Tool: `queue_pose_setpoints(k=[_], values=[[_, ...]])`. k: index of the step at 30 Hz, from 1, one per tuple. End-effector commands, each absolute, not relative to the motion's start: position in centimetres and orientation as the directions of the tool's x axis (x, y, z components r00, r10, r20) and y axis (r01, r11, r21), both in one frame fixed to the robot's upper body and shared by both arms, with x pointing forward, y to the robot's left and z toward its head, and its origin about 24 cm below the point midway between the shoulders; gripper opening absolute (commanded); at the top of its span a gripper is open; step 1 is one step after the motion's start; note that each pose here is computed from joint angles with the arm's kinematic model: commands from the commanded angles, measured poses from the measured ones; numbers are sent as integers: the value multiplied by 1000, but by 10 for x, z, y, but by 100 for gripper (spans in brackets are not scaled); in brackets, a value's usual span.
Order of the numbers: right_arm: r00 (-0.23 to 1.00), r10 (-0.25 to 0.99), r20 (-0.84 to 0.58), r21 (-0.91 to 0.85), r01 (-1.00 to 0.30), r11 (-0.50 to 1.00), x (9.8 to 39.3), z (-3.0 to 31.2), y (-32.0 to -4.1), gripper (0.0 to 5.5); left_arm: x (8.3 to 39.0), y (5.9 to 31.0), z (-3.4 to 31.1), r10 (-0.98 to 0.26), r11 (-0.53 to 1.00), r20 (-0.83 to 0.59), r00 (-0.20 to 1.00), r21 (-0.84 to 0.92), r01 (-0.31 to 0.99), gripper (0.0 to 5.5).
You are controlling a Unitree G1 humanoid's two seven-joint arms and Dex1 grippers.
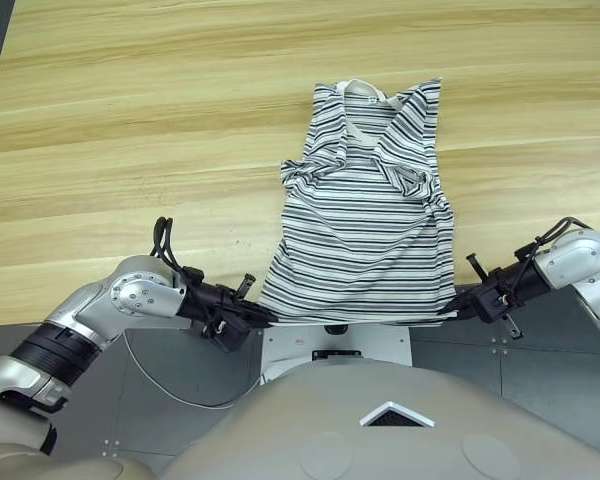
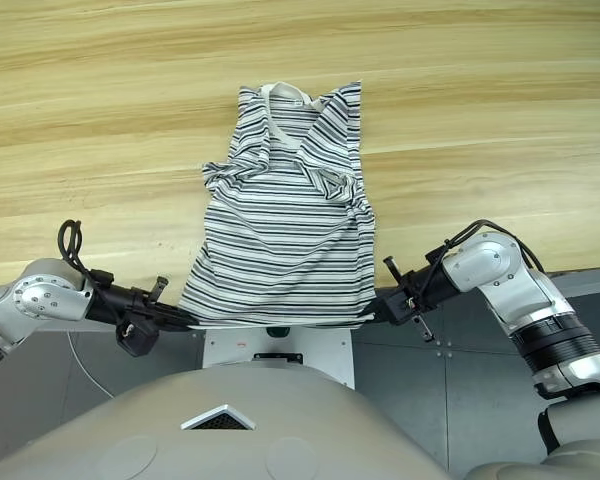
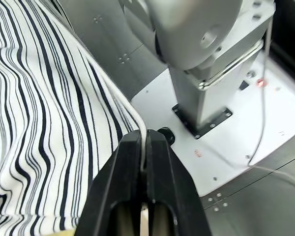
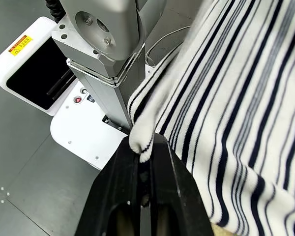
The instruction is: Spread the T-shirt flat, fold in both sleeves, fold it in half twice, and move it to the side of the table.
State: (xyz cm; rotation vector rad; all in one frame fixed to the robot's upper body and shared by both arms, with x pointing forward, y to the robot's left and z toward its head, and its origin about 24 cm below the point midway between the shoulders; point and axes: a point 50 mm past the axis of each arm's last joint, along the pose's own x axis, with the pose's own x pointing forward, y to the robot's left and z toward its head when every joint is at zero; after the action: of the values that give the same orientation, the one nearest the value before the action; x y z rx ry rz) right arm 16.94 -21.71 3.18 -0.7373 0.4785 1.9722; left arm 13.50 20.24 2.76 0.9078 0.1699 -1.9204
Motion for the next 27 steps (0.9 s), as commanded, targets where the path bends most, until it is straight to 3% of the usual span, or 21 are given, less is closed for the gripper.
queue_pose_setpoints(k=[1,7,12,17,20,27], values=[[-348,678,-647,16,-896,-444,181,38,-214,11,145,198,43,-763,-446,-603,-233,228,866,10],[-250,794,-555,48,-962,-269,217,58,-216,11,213,178,84,-899,-221,-425,-109,224,949,10],[-197,908,-371,180,-974,-138,235,75,-215,11,240,166,92,-948,-147,-292,-123,59,987,10],[87,982,-165,221,-967,123,267,80,-207,11,288,169,98,-984,76,-159,76,11,997,10],[243,956,-162,209,-939,274,281,65,-207,11,313,182,86,-958,250,-145,247,1,968,10],[569,798,-197,118,-794,596,311,42,-215,11,343,200,75,-847,500,-183,499,40,865,10]])
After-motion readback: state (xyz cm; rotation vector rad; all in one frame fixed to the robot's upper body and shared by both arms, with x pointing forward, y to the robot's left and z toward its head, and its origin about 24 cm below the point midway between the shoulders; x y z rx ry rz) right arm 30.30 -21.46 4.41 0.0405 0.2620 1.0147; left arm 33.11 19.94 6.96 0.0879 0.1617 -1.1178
